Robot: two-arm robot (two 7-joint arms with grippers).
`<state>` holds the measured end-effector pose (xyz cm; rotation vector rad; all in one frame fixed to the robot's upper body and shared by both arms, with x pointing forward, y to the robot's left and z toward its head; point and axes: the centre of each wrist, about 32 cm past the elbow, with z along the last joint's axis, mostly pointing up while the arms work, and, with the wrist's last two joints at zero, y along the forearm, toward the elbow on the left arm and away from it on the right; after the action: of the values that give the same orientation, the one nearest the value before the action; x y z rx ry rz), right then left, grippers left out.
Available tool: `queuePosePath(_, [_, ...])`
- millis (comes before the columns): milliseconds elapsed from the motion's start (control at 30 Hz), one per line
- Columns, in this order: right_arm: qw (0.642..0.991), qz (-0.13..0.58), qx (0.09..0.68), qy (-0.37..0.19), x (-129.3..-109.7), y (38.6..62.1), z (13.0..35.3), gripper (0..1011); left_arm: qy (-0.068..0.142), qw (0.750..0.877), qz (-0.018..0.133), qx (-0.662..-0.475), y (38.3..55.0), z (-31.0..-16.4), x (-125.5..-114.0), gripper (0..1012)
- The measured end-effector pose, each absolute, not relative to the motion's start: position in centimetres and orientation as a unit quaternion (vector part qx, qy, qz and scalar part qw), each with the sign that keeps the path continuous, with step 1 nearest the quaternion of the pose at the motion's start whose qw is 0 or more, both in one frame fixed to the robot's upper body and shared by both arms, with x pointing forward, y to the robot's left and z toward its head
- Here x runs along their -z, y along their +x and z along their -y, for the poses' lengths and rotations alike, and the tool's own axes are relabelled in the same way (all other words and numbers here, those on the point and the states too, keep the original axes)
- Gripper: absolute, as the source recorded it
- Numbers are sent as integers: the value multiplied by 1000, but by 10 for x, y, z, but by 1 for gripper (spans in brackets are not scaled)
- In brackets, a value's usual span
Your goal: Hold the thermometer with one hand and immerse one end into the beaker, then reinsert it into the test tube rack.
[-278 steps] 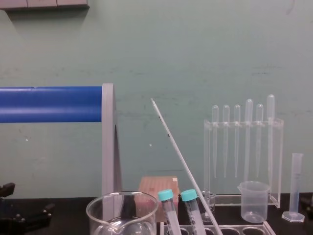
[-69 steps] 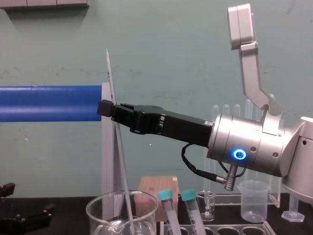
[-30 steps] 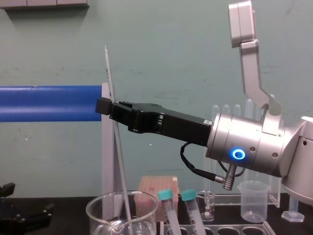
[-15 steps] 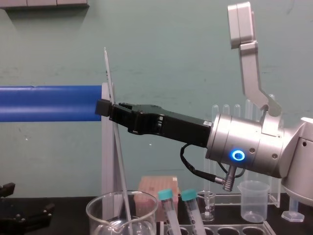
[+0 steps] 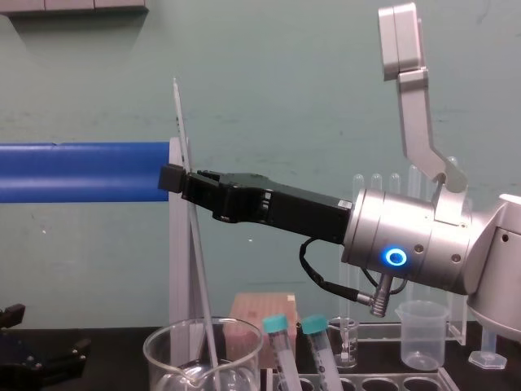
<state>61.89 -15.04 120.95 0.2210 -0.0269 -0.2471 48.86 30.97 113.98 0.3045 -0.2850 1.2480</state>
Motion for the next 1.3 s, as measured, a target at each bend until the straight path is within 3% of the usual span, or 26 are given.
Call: queuePosePath(1300, [987, 14, 117, 107, -1209, 614, 147, 52, 141, 791, 132, -580, 489, -310, -1140, 1008])
